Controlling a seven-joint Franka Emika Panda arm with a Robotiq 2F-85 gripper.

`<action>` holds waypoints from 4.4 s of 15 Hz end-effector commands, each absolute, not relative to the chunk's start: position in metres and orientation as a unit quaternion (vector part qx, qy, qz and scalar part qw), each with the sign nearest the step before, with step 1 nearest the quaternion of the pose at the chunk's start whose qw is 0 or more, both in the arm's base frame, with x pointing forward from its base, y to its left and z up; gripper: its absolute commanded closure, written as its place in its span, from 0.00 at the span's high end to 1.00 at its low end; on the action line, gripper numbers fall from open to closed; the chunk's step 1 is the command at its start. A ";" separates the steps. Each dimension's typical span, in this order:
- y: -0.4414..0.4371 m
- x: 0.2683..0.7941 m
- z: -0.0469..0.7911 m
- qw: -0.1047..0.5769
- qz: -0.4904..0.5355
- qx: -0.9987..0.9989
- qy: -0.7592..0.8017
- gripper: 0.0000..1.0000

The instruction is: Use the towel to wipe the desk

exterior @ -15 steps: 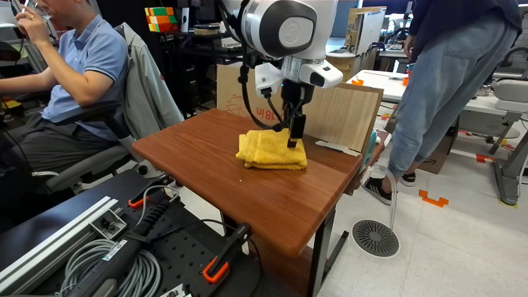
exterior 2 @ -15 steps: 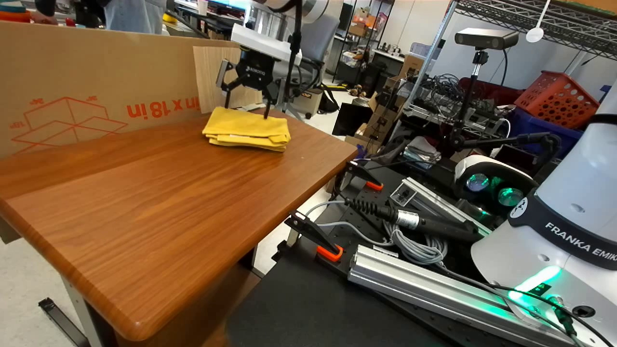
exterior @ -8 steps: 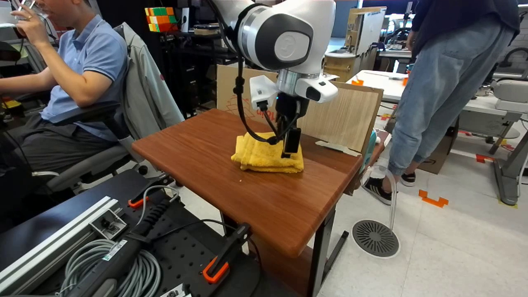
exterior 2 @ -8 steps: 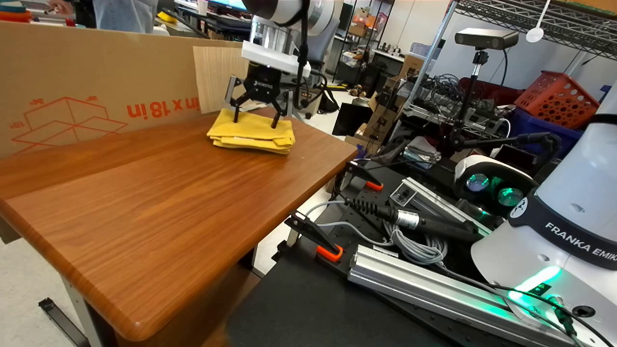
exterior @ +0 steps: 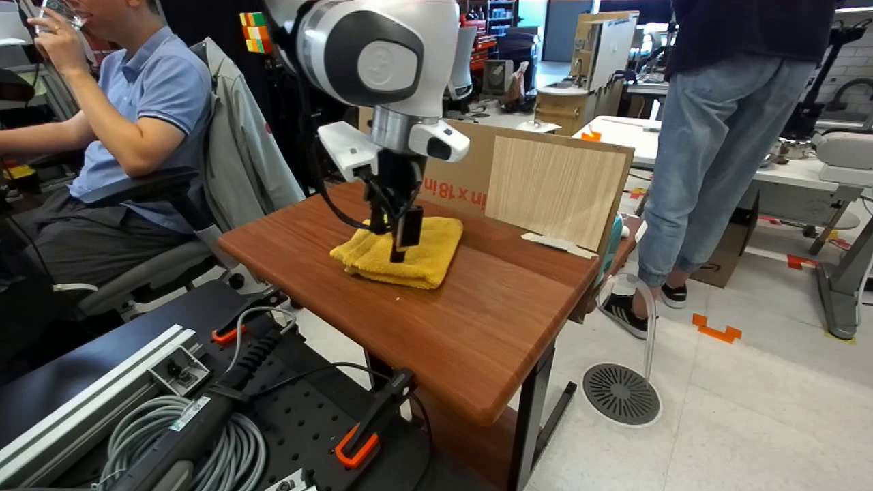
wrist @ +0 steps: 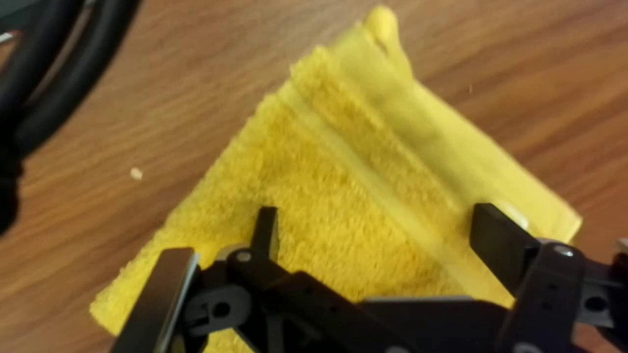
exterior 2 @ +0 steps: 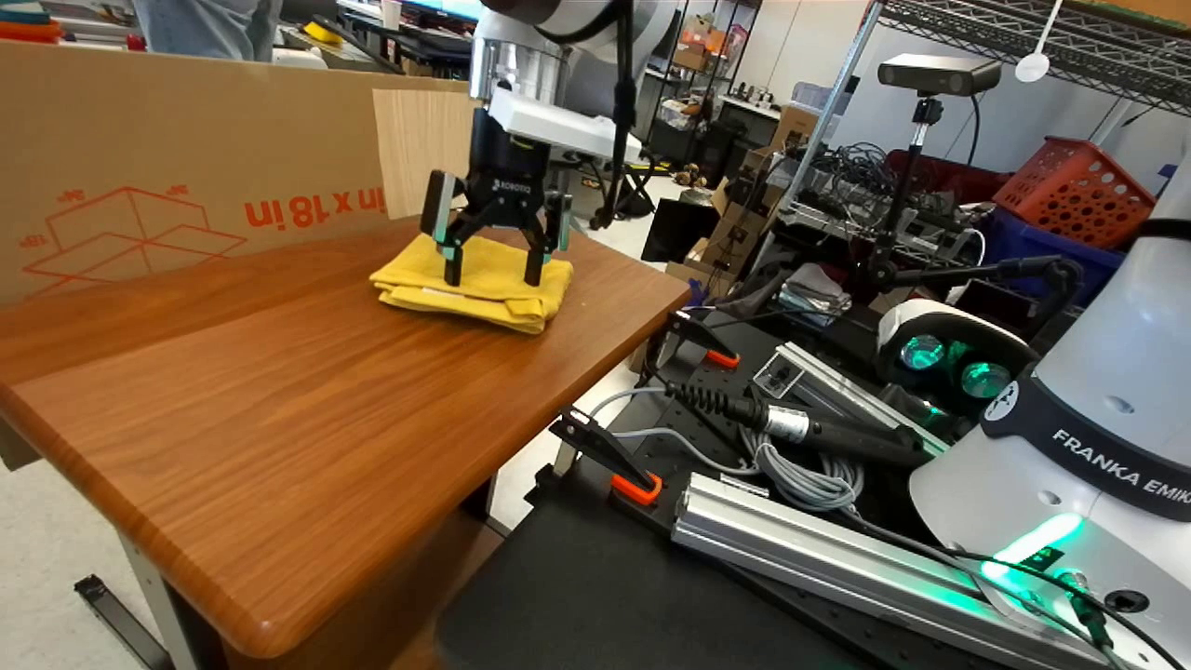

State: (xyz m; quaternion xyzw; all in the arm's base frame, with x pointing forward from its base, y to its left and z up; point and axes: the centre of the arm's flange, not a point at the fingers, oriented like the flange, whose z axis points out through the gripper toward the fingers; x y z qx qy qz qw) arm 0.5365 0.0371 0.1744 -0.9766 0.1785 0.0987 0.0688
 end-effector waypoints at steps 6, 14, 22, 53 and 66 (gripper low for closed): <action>0.087 0.458 0.172 0.062 0.116 -0.989 0.069 1.00; 0.122 0.475 0.175 0.057 0.096 -0.994 -0.008 1.00; 0.154 0.498 0.193 0.055 0.062 -0.996 -0.016 1.00; 0.218 0.635 0.145 0.062 -0.040 -0.983 0.168 1.00; 0.017 0.526 0.139 0.004 0.029 -0.950 0.311 1.00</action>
